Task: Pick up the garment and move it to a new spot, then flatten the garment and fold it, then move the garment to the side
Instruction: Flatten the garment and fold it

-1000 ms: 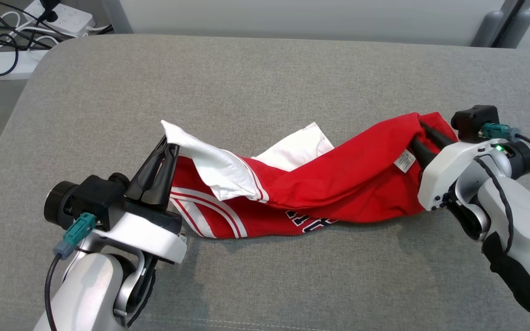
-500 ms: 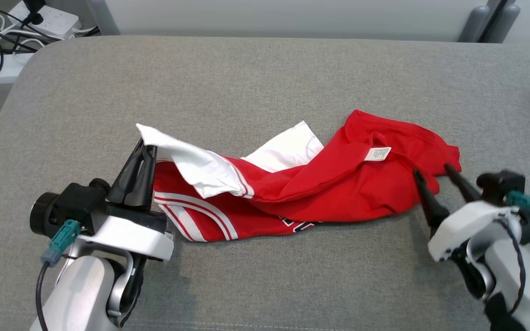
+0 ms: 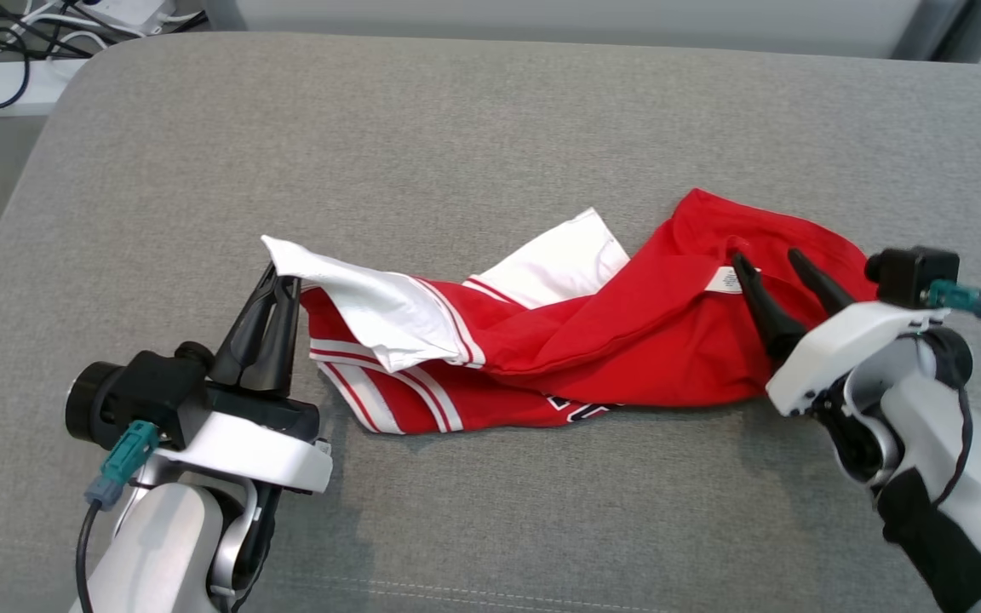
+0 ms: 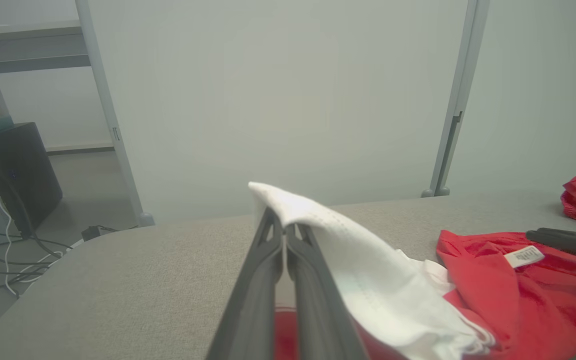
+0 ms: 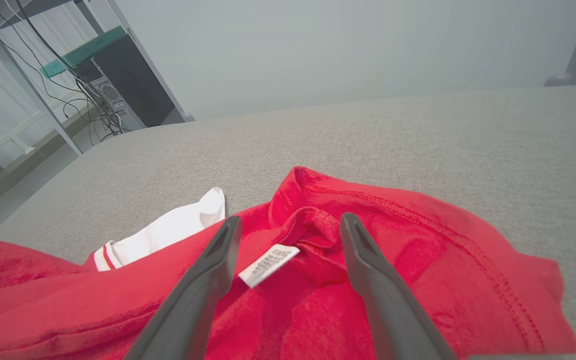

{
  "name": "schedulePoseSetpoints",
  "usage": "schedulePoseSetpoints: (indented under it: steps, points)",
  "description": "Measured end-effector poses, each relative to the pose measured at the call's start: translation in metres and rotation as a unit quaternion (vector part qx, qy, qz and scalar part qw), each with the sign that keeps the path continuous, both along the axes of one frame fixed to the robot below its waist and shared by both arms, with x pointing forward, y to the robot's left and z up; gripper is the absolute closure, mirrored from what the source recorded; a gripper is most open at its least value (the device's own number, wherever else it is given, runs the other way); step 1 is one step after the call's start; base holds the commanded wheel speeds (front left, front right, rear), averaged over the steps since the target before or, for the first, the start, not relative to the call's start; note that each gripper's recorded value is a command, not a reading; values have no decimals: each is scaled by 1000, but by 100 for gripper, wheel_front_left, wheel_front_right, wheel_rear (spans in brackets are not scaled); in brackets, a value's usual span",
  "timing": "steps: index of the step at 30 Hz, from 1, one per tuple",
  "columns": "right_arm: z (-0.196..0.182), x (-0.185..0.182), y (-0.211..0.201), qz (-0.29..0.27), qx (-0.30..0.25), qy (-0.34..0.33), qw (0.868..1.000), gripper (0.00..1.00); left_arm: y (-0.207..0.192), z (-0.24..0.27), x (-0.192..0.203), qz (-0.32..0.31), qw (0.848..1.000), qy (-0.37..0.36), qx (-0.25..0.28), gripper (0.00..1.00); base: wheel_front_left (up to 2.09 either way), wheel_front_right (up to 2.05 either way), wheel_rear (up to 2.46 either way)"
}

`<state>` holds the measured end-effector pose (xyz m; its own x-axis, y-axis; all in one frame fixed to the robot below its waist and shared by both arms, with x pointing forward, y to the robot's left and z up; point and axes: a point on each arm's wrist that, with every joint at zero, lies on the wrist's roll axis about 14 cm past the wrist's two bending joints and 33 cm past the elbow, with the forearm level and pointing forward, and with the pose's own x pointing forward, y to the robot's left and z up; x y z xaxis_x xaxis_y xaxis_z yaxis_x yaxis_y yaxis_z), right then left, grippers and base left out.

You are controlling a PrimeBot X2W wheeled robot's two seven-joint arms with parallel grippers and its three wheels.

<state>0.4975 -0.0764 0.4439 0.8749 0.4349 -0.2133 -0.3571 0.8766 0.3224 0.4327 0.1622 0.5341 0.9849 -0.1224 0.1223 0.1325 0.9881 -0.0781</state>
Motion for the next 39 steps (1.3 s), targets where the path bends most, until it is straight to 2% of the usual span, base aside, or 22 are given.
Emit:
schedulePoseSetpoints:
  steps: [5,11,21,23,24,25,26,27,31,39]
  points:
    - [-9,18,5,8,-15,60,998,0,6,0,-5,12,1000,2,-3,100,0,0,0]
    - [-31,21,8,27,-41,144,988,0,18,1,-13,31,1000,2,1,100,0,0,0]
    - [-50,24,8,46,-92,183,978,0,22,-7,-18,38,999,15,2,100,0,0,0]
    - [-54,23,10,51,-100,188,976,15,22,-9,-19,39,999,16,1,100,0,0,0]
    - [-55,24,12,55,-102,188,975,43,22,-10,-19,39,999,17,1,100,0,0,0]
    - [-54,25,14,59,-104,186,975,54,22,-10,-19,39,999,18,1,100,0,0,0]
    - [-54,25,16,64,-108,183,975,82,22,-11,-19,39,999,19,1,100,0,0,0]
    - [-54,25,18,69,-111,178,975,100,22,-13,-18,39,999,20,1,100,0,0,0]
    - [-48,24,27,90,-124,148,977,100,22,-16,-18,39,999,25,1,100,0,0,0]
    - [-9,41,15,91,-153,44,983,100,18,-8,-14,32,999,11,1,100,0,0,0]
